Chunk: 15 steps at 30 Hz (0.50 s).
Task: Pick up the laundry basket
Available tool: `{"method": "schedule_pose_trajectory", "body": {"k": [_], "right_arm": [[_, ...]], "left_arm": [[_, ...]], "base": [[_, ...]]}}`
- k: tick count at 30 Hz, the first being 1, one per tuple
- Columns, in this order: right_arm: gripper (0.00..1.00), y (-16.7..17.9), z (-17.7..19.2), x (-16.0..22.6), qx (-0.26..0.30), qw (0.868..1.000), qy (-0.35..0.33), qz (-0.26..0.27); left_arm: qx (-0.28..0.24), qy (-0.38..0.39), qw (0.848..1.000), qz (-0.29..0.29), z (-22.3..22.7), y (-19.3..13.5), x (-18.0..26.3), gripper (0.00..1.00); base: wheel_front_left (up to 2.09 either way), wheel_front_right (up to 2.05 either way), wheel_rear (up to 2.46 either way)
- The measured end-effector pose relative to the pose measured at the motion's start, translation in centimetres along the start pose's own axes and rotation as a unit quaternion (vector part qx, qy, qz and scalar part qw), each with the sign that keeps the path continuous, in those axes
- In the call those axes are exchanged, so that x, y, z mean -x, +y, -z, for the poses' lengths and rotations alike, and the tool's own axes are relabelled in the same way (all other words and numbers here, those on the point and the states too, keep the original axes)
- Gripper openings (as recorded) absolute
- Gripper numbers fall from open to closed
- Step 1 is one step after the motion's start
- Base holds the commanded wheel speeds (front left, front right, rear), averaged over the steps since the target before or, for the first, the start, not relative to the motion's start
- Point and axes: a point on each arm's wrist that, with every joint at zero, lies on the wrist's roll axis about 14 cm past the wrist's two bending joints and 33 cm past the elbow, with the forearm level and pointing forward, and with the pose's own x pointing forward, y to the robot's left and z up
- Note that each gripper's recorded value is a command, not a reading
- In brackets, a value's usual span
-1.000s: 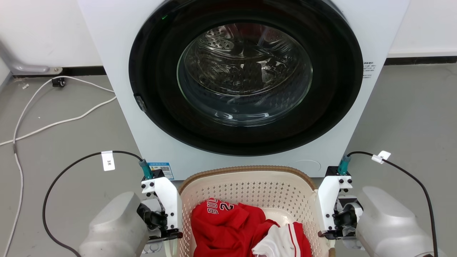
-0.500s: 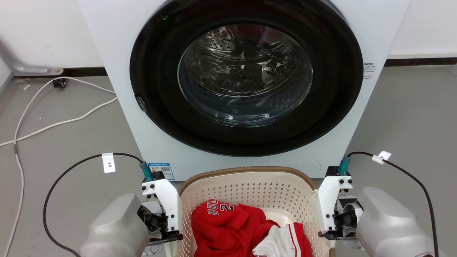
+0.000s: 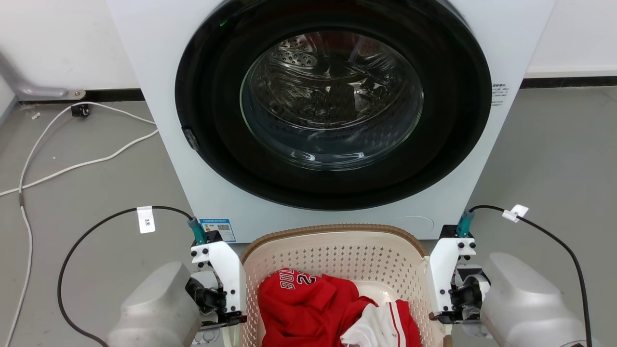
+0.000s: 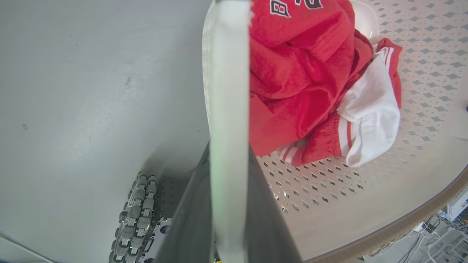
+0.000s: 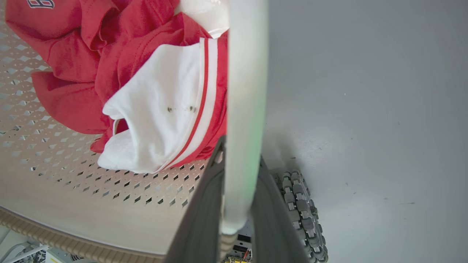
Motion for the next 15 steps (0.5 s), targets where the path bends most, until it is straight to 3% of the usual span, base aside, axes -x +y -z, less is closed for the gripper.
{"method": "schedule_pose_trajectory", "body": {"k": [15], "right_arm": [[0.00,0.02,0.12,-0.05,-0.003,1.000,0.001,-0.002]], "left_arm": [[-0.004,-0.003,1.000,0.000,-0.14,-0.05,-0.03,0.00]], "base": [[0.00,0.00,0.00]]}}
